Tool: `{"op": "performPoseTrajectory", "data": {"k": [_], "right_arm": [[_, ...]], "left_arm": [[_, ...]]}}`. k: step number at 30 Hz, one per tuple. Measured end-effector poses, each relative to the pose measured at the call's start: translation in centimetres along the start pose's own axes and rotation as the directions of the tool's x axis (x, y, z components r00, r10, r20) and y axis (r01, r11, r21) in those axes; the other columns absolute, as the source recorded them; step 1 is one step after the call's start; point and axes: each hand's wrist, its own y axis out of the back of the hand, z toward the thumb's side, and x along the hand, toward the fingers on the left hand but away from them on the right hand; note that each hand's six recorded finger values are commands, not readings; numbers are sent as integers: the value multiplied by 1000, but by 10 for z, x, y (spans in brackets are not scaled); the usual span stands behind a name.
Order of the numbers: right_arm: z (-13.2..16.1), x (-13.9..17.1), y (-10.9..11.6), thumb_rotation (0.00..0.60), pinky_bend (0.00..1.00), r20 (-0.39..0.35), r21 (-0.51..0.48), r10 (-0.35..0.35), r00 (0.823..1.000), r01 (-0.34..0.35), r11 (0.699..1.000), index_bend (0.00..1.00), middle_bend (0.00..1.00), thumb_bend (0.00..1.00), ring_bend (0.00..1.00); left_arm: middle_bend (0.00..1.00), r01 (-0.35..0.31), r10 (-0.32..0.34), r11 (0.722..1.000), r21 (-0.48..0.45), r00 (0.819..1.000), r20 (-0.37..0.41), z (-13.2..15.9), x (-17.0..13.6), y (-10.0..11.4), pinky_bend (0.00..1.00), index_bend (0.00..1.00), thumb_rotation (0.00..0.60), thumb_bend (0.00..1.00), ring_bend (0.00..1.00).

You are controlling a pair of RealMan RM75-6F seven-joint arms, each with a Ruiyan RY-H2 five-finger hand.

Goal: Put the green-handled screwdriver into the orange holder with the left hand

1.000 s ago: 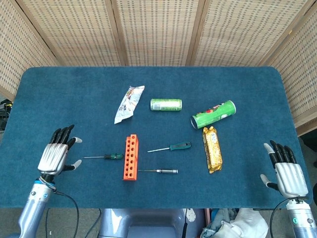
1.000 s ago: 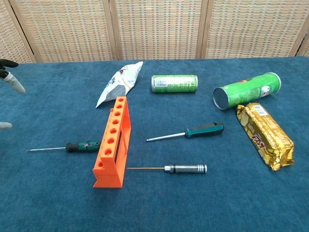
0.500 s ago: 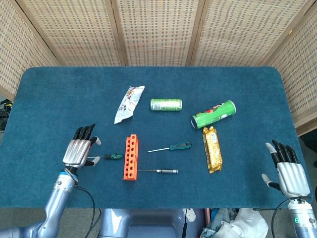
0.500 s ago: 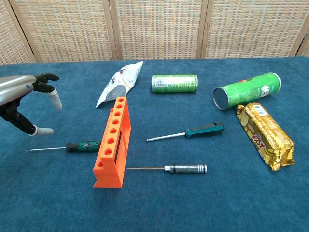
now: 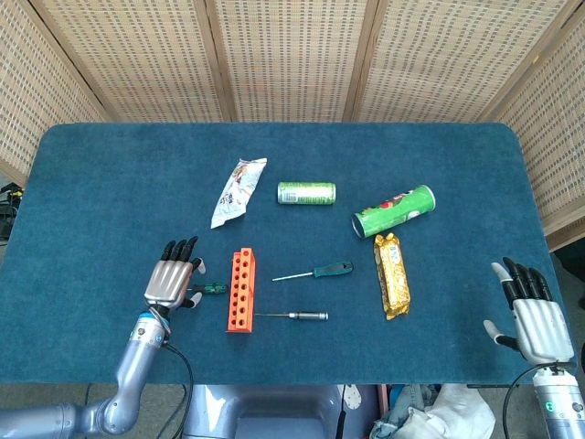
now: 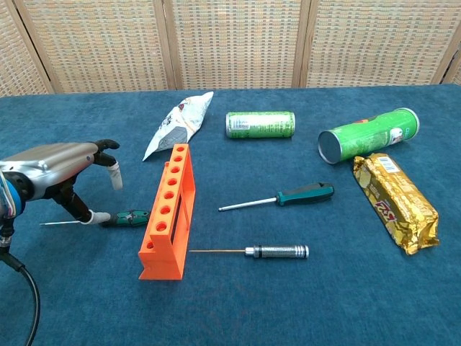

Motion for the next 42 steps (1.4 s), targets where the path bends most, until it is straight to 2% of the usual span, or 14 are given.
{"op": "performPoseTrajectory", "data": {"k": [11, 24, 37, 42], "right_arm": [[1, 0, 0, 600, 0, -6, -7, 0, 1000, 0, 1000, 0, 0, 234, 0], [2, 1, 0, 600, 0, -11, -9, 3, 1000, -3, 1000, 0, 0, 233, 0], [6, 2, -1, 600, 0, -27, -16, 11, 1000, -11, 1000, 0, 0, 233, 0], [6, 2, -1, 600, 0, -28, -17, 11, 1000, -11, 1000, 0, 0, 234, 0]], "left_arm": [[0, 40, -40, 999, 9, 999, -17, 7, 7, -16, 0, 411, 600, 254, 0], [0, 45, -45, 999, 3, 999, -3, 21, 17, -23, 0, 427, 600, 258, 0], [0, 28, -28, 1000, 7, 1000, -6, 23, 20, -26, 0, 604, 600, 298, 0], [0, 11, -11, 1000, -1, 1000, -3, 22, 19, -23, 0, 611, 600, 302, 0]]}}
